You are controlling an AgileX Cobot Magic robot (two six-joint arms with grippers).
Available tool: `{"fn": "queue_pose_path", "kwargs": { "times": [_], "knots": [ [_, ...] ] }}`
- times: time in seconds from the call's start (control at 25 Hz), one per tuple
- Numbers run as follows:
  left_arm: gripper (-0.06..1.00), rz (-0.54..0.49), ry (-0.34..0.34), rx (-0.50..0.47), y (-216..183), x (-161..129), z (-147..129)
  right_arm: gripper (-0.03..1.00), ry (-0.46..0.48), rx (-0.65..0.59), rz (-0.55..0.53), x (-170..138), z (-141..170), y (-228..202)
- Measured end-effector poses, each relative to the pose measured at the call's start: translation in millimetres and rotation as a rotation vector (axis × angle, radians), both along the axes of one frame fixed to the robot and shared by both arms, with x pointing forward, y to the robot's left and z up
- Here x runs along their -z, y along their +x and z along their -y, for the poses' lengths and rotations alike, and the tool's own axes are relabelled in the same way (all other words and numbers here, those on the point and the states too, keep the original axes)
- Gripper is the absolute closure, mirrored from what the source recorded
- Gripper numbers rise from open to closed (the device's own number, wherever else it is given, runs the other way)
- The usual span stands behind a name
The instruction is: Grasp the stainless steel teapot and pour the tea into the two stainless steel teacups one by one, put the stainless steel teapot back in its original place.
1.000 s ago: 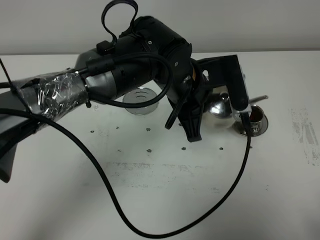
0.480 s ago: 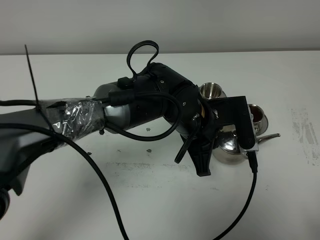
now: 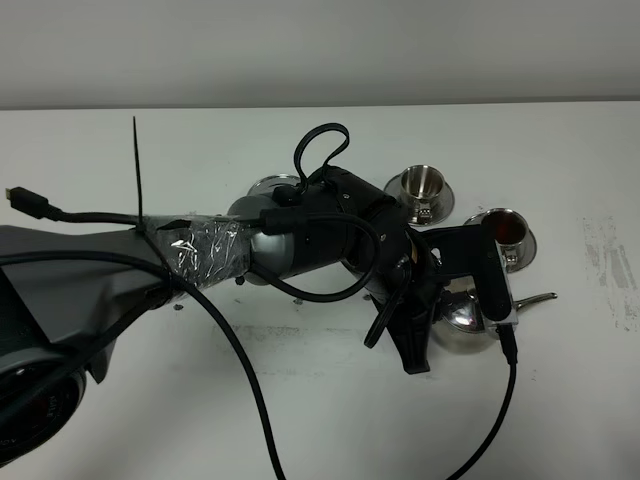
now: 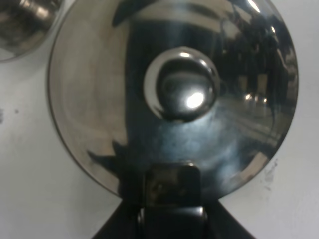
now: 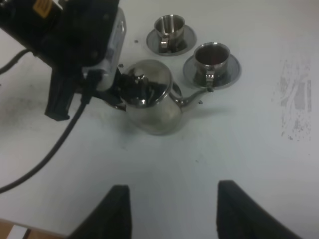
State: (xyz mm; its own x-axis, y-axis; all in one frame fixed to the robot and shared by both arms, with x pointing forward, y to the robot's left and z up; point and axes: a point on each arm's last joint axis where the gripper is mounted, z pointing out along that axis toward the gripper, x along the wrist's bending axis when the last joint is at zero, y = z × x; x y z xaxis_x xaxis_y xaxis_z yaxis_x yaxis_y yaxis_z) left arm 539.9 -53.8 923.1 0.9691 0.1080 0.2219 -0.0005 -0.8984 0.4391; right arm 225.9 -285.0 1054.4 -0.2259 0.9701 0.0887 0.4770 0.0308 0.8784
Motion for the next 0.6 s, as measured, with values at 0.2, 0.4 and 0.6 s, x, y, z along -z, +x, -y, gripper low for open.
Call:
{"fn": "queue_pose_path", "kwargs": {
  "times": [0.2,0.4,0.6],
  "knots": [
    [0.7,-0.013,0.005,0.004,-2.1,-4.2,-1.3,0.58,0.0,0.0,0.0,0.0,0.0,0.0],
    [0.7,0.068,0.019,0.001,2.9,-44.0,-17.1,0.58,0.0,0.0,0.0,0.0,0.0,0.0],
    [0.7,0.143,0.017,-0.101,41.7,-78.1,-55.8,0.58,0.0,0.0,0.0,0.0,0.0,0.0]
  ]
}}
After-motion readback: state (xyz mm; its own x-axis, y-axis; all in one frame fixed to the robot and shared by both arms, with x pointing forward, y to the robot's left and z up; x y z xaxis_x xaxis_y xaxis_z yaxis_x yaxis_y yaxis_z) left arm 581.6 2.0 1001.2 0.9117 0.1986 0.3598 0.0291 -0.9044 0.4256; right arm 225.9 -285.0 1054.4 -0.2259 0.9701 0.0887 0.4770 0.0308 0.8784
